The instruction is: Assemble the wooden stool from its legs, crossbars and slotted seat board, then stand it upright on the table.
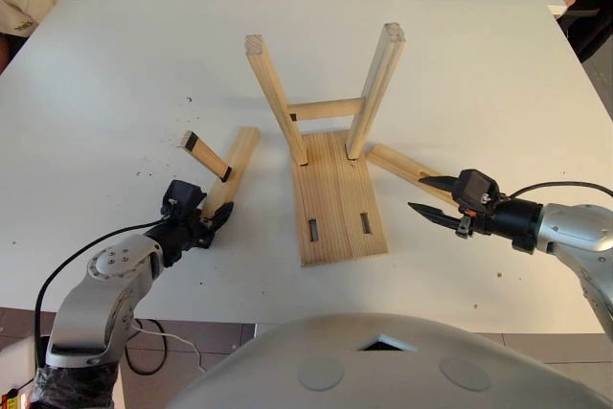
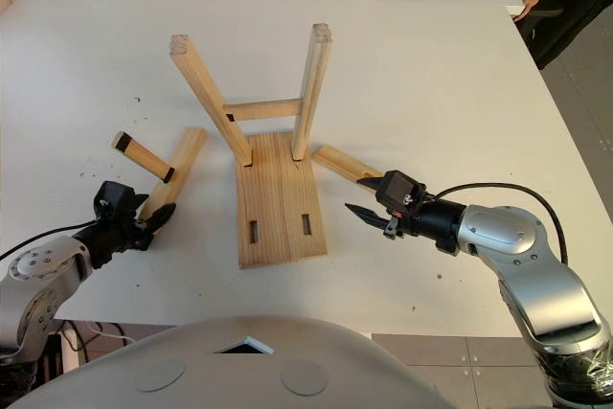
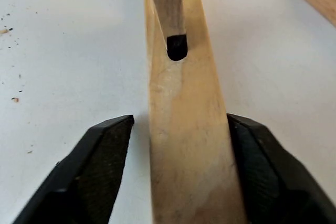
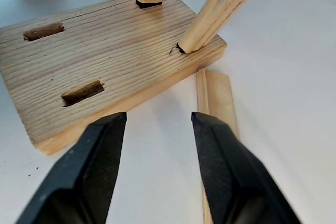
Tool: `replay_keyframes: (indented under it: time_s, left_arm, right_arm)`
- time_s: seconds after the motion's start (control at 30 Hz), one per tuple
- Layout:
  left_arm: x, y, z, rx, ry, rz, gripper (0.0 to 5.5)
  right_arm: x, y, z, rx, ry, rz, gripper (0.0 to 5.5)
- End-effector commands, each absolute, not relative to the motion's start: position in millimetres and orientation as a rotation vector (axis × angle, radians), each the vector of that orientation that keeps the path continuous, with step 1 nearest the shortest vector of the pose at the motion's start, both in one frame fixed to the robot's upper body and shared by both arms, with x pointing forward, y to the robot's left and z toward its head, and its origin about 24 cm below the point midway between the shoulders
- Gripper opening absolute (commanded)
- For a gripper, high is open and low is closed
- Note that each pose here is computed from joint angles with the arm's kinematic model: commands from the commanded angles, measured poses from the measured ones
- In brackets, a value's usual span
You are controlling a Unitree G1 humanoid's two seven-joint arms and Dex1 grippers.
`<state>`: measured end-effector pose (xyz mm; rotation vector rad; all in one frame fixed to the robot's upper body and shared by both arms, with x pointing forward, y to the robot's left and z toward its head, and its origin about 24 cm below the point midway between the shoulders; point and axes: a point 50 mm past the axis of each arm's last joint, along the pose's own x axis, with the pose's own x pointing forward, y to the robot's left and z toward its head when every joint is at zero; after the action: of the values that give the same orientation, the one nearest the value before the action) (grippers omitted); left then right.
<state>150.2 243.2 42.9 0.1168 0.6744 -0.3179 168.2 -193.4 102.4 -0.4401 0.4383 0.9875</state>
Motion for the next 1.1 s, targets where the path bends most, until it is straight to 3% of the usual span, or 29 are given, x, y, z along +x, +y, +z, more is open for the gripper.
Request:
replay_keyframes:
  time_s: [0.03, 0.13, 0.3, 0.43, 0.6, 0.7, 0.8, 1.03, 1.1]
  left_arm:
    - [138.5, 249.6, 20.9, 0.104, 0.794, -0.307, 2.44]
    - [154.0, 256.8, 28.6, 0.091, 0.721, -0.301, 2.02]
    - [201.4, 274.7, 62.2, 0.038, 0.486, -0.247, 2.02]
    - [232.1, 272.6, 135.5, -0.1, 0.085, -0.337, 2.02]
    - [230.6, 269.4, 234.1, -0.288, -0.335, -0.6, 2.02]
    - [214.5, 239.9, 266.0, -0.329, -0.399, -0.893, 2.02]
    - [197.3, 203.6, 270.0, -0.345, -0.366, -1.161, 2.02]
    - [179.5, 167.1, 255.4, -0.376, -0.293, -1.359, 2.02]
    - [174.5, 161.9, 251.1, -0.363, -0.282, -1.387, 2.02]
  right_arm:
    - [172.8, -193.4, 105.4, -0.461, 0.417, 0.985, 2.29]
    - [174.2, -192.5, 105.4, -0.463, 0.411, 0.986, 2.29]
    - [184.1, -192.8, 111.1, -0.487, 0.376, 0.996, 2.29]
    - [199.4, -195.0, 128.9, -0.471, 0.3, 1.006, 2.29]
    - [215.3, -193.9, 173.5, -0.295, 0.125, 1.029, 2.29]
    - [217.9, -183.6, 212.1, -0.168, -0.016, 1.122, 2.29]
    - [219.1, -170.9, 243.7, -0.075, -0.112, 1.238, 2.29]
    - [212.3, -154.5, 280.8, 0.102, -0.082, 1.534, 3.27]
    - [214.1, -150.5, 283.0, 0.088, -0.035, 1.573, 3.27]
